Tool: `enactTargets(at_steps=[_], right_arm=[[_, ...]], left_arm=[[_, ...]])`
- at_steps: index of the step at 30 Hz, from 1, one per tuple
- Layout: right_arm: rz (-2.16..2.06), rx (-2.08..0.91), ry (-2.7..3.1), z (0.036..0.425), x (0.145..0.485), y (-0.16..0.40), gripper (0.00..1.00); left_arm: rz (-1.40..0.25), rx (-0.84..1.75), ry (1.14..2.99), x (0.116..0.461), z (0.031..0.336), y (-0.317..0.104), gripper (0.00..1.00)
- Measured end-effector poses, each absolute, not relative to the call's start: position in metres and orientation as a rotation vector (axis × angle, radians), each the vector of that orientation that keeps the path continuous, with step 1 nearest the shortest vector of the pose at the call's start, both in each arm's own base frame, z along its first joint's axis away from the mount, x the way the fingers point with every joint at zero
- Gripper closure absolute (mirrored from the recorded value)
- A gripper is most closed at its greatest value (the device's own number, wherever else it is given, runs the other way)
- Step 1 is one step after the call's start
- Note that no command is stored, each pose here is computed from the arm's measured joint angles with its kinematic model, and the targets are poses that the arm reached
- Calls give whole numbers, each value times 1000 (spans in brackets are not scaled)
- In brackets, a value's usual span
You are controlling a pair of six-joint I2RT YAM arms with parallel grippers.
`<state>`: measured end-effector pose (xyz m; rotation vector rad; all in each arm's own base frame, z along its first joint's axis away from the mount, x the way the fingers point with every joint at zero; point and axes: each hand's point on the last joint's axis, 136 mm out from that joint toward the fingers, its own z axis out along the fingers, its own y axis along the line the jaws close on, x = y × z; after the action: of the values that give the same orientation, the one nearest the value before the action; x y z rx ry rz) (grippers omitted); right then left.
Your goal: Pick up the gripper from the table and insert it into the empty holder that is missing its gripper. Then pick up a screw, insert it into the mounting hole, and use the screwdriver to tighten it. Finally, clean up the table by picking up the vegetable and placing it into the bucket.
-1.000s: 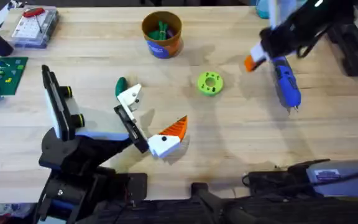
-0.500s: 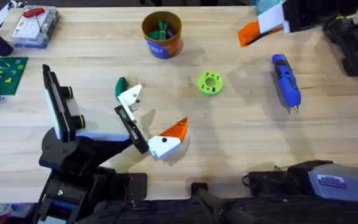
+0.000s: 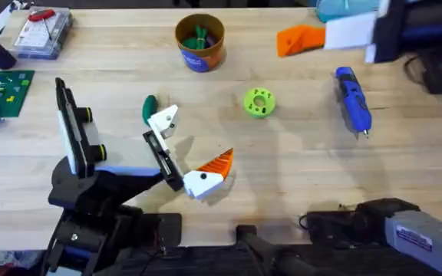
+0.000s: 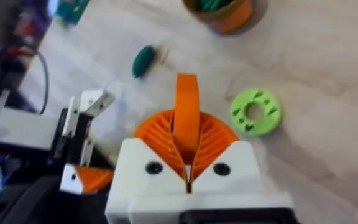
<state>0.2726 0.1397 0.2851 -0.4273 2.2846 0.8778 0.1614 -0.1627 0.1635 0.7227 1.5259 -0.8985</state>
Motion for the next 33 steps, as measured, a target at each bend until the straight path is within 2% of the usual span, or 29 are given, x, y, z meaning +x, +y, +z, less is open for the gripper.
enactTargets(at_steps=[5,15,33], right_arm=[[1116,-402,2275,259,277,147,994],[1524,-361,2280,238,283,165,994],[1685,-297,2255,225,289,167,994]], left_arm=[[-899,723,1526,161,163,-163,9],[-899,723,1526,161,164,-163,9],[-899,723,1526,161,164,-163,9]])
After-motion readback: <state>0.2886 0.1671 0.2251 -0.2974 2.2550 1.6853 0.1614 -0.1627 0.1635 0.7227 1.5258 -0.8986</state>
